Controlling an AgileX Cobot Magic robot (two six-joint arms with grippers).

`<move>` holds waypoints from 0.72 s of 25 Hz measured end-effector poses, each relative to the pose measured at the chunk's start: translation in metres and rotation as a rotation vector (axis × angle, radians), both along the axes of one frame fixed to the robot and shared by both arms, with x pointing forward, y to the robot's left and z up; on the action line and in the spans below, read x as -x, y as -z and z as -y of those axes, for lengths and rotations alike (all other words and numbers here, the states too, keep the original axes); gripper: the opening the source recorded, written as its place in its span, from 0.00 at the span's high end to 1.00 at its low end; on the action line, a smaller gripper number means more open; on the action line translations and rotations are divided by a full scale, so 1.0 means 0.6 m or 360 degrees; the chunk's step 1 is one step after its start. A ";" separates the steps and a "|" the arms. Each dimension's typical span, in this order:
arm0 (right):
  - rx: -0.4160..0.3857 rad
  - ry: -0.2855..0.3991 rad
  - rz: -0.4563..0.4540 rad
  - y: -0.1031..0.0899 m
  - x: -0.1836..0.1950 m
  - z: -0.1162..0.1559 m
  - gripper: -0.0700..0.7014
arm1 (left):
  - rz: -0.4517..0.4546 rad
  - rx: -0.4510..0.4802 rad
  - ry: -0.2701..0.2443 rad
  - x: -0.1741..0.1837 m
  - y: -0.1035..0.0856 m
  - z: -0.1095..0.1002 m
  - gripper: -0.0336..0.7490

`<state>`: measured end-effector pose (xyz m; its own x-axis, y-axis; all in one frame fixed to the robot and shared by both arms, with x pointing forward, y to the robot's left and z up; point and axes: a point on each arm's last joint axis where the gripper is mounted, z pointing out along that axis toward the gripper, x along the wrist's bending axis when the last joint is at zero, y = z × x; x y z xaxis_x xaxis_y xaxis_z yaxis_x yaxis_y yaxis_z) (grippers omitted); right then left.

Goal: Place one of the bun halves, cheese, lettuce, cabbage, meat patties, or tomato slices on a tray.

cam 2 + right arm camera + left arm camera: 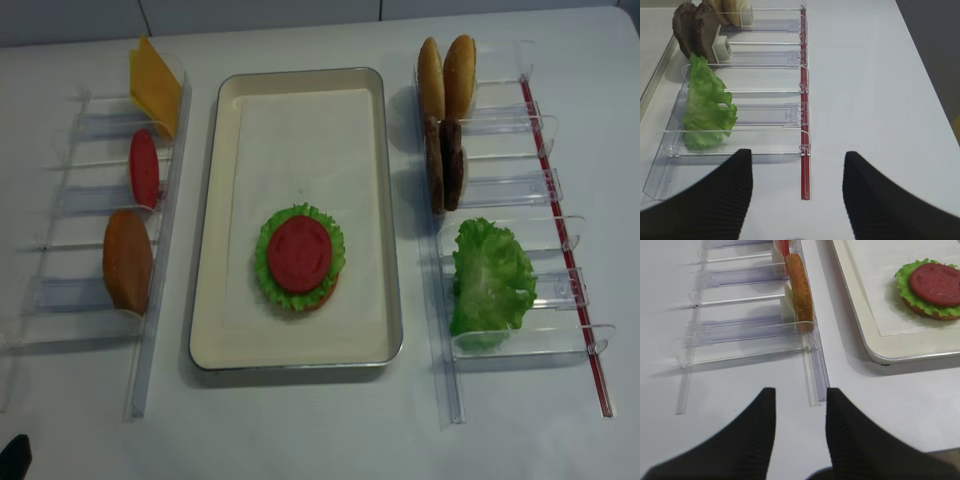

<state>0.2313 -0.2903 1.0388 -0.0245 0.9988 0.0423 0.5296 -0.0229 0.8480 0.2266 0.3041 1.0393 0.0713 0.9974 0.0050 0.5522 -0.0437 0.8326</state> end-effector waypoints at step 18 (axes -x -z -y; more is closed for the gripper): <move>0.0000 0.0000 0.0000 0.000 0.000 0.000 0.34 | 0.0000 0.0000 0.0000 0.000 0.000 0.000 0.67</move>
